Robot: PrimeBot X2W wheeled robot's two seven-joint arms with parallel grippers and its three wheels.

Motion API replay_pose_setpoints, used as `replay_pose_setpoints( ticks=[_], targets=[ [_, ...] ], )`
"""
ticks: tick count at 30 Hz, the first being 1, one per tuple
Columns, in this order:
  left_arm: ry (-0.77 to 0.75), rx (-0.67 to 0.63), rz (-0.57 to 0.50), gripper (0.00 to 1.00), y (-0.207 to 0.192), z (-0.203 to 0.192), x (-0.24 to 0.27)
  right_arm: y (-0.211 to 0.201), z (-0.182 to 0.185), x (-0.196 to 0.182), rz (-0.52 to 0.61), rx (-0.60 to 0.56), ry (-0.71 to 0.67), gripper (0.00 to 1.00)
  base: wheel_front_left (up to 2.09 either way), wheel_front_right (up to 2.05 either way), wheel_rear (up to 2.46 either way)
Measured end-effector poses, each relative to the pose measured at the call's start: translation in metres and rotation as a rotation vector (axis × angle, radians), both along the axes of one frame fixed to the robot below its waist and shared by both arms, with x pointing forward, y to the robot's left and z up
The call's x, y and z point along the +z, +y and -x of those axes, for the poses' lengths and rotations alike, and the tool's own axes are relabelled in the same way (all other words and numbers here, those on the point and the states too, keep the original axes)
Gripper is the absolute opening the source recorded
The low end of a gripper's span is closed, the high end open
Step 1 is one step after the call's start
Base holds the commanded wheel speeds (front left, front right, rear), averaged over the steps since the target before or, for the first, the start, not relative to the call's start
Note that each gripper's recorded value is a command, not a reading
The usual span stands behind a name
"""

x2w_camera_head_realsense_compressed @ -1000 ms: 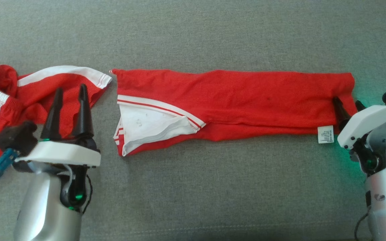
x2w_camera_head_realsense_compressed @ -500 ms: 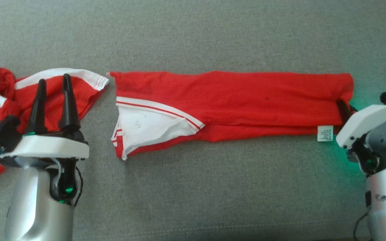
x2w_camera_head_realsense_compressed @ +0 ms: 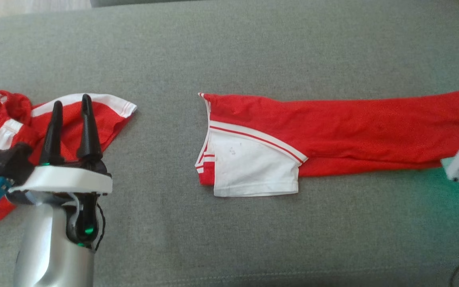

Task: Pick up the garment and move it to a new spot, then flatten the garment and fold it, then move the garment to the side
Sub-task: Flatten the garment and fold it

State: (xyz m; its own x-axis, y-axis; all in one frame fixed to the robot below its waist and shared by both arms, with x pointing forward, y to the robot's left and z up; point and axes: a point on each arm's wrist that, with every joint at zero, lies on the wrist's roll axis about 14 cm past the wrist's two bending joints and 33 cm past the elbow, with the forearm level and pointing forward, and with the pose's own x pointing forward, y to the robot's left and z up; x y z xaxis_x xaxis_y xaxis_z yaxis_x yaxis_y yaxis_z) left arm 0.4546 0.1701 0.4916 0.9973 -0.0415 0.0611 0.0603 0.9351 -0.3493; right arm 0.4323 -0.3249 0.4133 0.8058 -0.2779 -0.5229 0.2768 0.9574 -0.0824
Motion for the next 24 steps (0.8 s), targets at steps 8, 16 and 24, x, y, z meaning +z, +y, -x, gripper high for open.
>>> replay_pose_setpoints(
  ticks=[8,16,24],
  targets=[
    [-0.003,0.009,0.009,1.00,0.001,0.017,0.005,0.058,-0.018,0.031,-0.110,0.094,-0.126,0.00,0.00,0.00,0.00],
    [-0.016,0.019,0.022,1.00,0.002,0.026,0.012,0.130,-0.038,0.086,-0.204,0.276,-0.284,0.00,0.00,0.00,0.00],
    [-0.009,0.051,0.035,1.00,0.013,0.034,0.010,0.213,-0.023,0.084,-0.411,0.467,-0.289,0.00,0.00,0.00,0.00]
  ],
)
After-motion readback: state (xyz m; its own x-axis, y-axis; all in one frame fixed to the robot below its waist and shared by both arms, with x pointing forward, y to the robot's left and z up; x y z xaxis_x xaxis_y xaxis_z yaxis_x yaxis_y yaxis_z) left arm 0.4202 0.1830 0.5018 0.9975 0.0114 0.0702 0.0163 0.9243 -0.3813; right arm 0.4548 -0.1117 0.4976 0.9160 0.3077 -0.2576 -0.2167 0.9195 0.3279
